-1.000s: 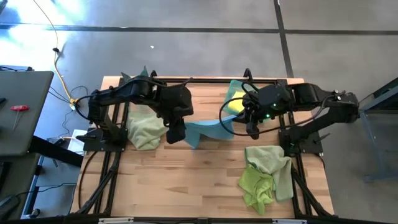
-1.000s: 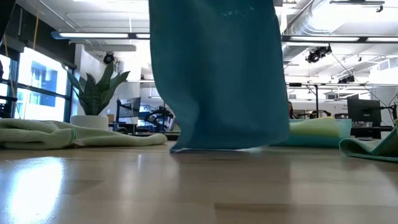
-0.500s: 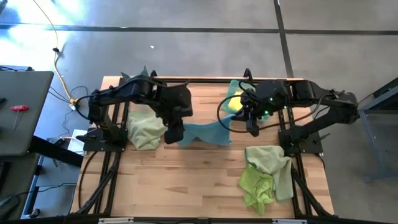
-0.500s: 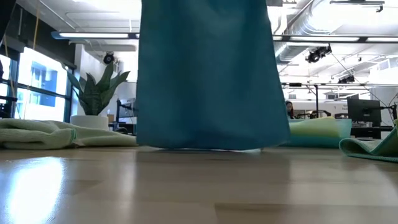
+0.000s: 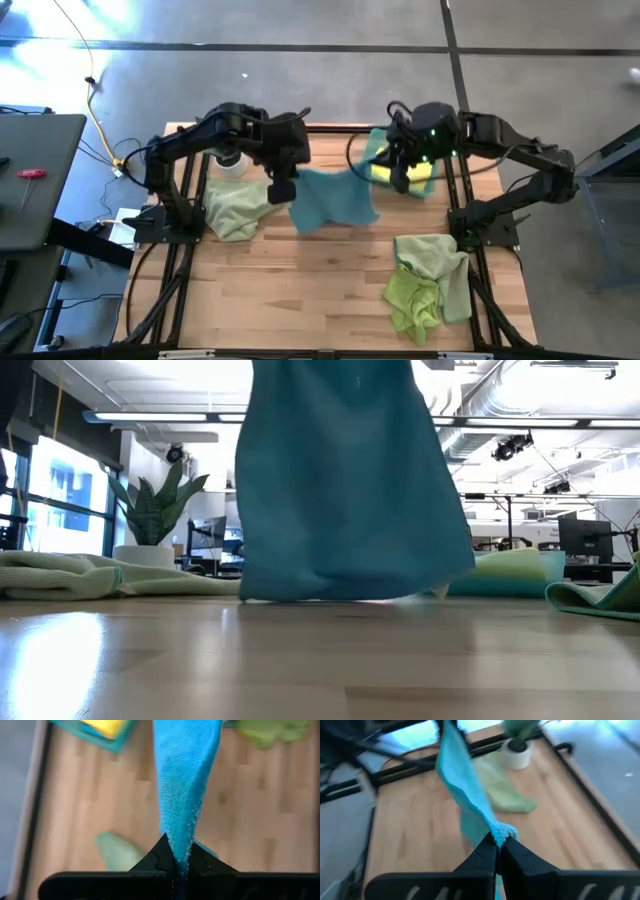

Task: Fold microfiber towels
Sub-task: Fold the blue microfiber cloth

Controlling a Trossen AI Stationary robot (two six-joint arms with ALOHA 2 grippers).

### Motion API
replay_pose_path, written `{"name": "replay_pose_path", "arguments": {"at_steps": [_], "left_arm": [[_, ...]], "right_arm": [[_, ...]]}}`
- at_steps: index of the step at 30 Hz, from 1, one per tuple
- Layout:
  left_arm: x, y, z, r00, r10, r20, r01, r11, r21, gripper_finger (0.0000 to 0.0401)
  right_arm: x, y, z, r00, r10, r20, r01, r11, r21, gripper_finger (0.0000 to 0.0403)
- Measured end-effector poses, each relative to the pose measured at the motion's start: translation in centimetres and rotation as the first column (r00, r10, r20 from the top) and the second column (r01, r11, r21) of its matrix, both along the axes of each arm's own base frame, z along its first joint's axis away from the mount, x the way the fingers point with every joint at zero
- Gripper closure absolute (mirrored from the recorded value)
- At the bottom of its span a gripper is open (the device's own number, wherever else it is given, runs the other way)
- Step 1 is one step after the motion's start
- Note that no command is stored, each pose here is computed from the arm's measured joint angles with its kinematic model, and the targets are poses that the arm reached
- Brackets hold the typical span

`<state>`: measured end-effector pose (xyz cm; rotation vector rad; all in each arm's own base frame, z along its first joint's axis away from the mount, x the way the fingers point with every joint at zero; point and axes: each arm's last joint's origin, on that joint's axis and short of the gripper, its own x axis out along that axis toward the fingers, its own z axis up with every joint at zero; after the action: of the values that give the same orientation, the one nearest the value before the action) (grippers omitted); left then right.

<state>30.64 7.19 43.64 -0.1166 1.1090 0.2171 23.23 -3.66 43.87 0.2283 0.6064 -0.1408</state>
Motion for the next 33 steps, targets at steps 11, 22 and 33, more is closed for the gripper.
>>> {"name": "replay_pose_path", "arguments": {"at_steps": [11,22,33], "left_arm": [[-1.3,1.4,2.4,0.991,0.083,0.107,-0.085,0.996,0.012,0.0401],[2.2,-6.3,-1.7,0.998,-0.043,-0.04,0.039,0.992,-0.117,0.0401],[4.3,-12.8,-6.3,0.973,-0.174,-0.15,0.151,0.977,-0.153,0.0401]], "right_arm": [[-0.3,-1.8,0.7,0.996,-0.087,-0.027,0.086,0.996,-0.01,0.0403],[1.6,2.7,-1.8,0.974,0.046,-0.222,-0.033,0.998,0.061,0.0403],[2.2,7.7,-4.0,0.903,0.139,-0.406,-0.083,0.985,0.153,0.0403]]}}
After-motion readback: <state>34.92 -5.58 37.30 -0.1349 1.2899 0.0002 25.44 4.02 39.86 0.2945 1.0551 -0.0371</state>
